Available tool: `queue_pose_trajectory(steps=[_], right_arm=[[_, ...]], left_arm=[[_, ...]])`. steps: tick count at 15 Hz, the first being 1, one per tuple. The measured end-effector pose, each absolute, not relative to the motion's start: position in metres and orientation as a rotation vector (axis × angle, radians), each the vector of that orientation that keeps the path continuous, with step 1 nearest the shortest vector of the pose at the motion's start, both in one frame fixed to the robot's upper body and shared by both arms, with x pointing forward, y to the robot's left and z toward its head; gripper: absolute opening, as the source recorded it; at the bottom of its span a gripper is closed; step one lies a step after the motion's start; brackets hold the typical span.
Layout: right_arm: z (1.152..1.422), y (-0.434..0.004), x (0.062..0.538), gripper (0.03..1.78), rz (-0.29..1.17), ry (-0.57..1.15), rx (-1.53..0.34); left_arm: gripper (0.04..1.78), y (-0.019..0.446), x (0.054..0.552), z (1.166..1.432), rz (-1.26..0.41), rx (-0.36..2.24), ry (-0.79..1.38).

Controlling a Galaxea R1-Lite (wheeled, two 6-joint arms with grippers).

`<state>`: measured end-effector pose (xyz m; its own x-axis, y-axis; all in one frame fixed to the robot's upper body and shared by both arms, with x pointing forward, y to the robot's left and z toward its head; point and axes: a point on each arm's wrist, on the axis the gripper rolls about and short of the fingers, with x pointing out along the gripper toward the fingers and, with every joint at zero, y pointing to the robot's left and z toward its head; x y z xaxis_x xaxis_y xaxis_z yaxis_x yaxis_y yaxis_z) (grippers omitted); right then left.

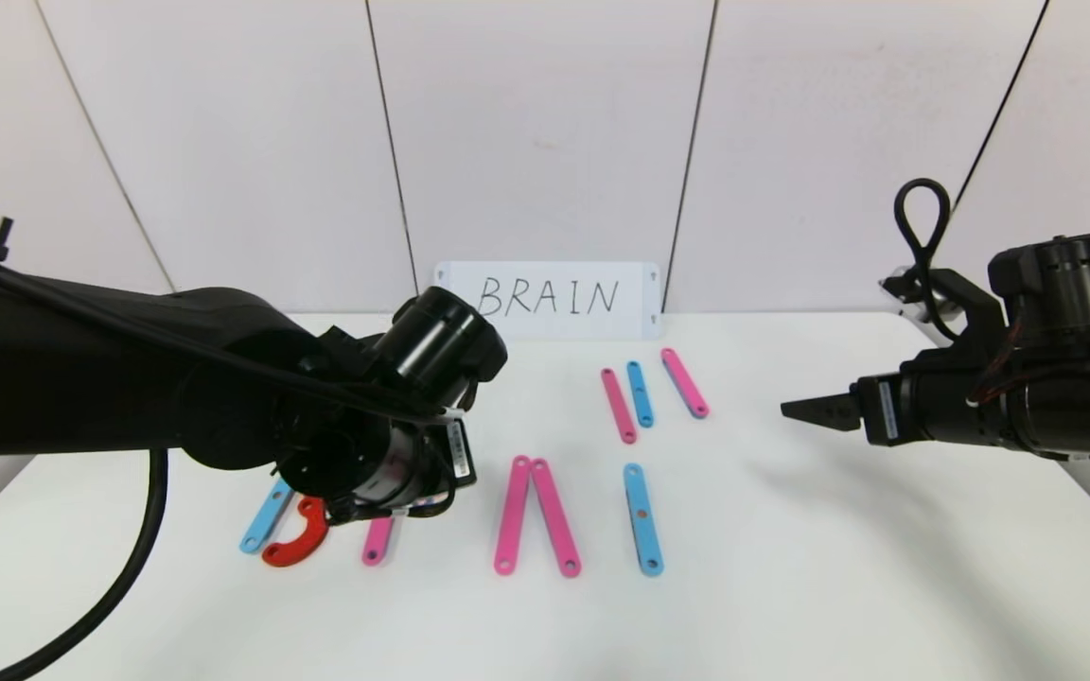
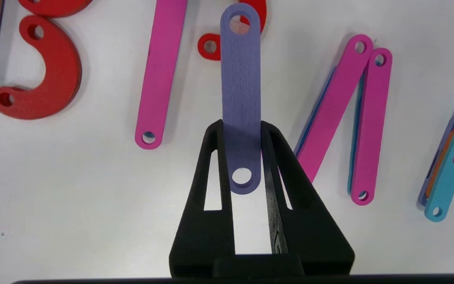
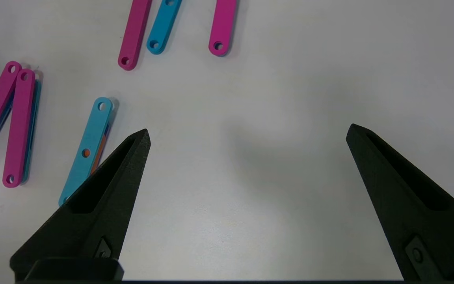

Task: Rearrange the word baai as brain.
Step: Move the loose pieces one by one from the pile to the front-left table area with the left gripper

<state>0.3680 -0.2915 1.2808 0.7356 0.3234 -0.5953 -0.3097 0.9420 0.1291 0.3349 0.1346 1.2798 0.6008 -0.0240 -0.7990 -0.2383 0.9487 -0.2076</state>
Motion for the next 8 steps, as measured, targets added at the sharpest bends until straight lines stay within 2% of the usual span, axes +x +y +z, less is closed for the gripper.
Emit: queue_pose_trajectory(steps=[8], right_arm=[[1.279,-0.291,0.369,1.74,0.349,0.664,0.021]], left_arm=[[0.27,0.135,0.323,1.247,0.162,-0.302,0.979]])
